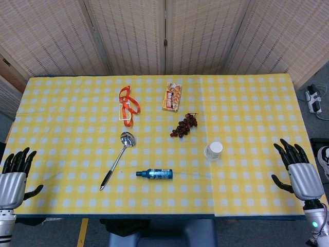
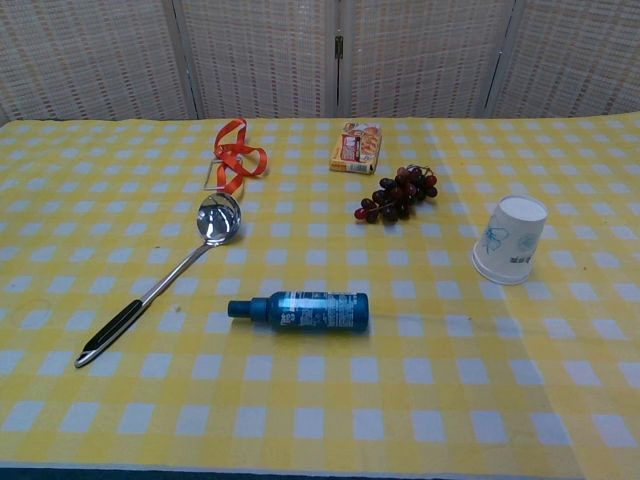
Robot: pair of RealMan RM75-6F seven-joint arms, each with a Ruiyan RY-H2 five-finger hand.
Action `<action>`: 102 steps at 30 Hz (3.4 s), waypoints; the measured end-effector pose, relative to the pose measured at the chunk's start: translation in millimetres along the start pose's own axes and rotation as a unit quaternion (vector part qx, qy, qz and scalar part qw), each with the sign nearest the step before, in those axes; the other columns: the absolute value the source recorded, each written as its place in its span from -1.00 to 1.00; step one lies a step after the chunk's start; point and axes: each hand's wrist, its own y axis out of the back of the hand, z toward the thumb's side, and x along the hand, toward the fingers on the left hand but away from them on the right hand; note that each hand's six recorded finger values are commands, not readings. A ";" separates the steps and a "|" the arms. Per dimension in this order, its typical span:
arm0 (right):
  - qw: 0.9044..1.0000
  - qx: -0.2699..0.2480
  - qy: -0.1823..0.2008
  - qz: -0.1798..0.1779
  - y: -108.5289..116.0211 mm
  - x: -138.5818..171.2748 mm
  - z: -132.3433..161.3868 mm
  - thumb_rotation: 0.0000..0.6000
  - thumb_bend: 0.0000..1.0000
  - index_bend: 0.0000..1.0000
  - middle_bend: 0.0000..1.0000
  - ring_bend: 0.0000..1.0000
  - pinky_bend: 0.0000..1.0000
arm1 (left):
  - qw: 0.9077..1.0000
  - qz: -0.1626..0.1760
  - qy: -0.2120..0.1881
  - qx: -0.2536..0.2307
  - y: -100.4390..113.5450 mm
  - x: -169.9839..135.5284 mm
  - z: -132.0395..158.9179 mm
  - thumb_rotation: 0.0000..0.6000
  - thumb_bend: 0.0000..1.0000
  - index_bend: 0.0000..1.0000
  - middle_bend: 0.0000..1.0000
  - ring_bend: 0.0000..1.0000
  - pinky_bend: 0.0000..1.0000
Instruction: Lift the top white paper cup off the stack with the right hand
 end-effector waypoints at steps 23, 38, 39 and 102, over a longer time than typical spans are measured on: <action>0.999 -0.003 0.035 0.012 -1.2 -20.3 22.2 1.00 -0.35 -0.80 -0.91 -0.75 -0.83 | 1.000 0.014 -0.012 -0.010 4.1 -1.9 5.4 1.00 -0.58 -1.00 -1.00 -1.00 -1.00; 0.990 0.015 0.089 0.112 -27.3 -89.0 74.8 1.00 -0.35 -0.50 -0.85 -0.74 -0.80 | 1.000 0.013 -0.017 -0.007 2.9 -2.5 8.0 1.00 -0.58 -1.00 -1.00 -1.00 -1.00; 0.988 0.017 0.093 0.120 -28.7 -94.0 79.7 1.00 -0.35 -0.49 -0.85 -0.73 -0.80 | 1.000 0.013 -0.017 -0.008 2.6 -2.7 8.0 1.00 -0.58 -1.00 -1.00 -1.00 -1.00; 0.971 0.027 0.090 0.221 -55.7 -169.6 128.3 1.00 -0.13 -0.24 -0.72 -0.72 -0.79 | 1.000 -0.008 -0.011 -0.006 -6.5 -0.7 5.4 1.00 -0.58 -1.00 -1.00 -1.00 -1.00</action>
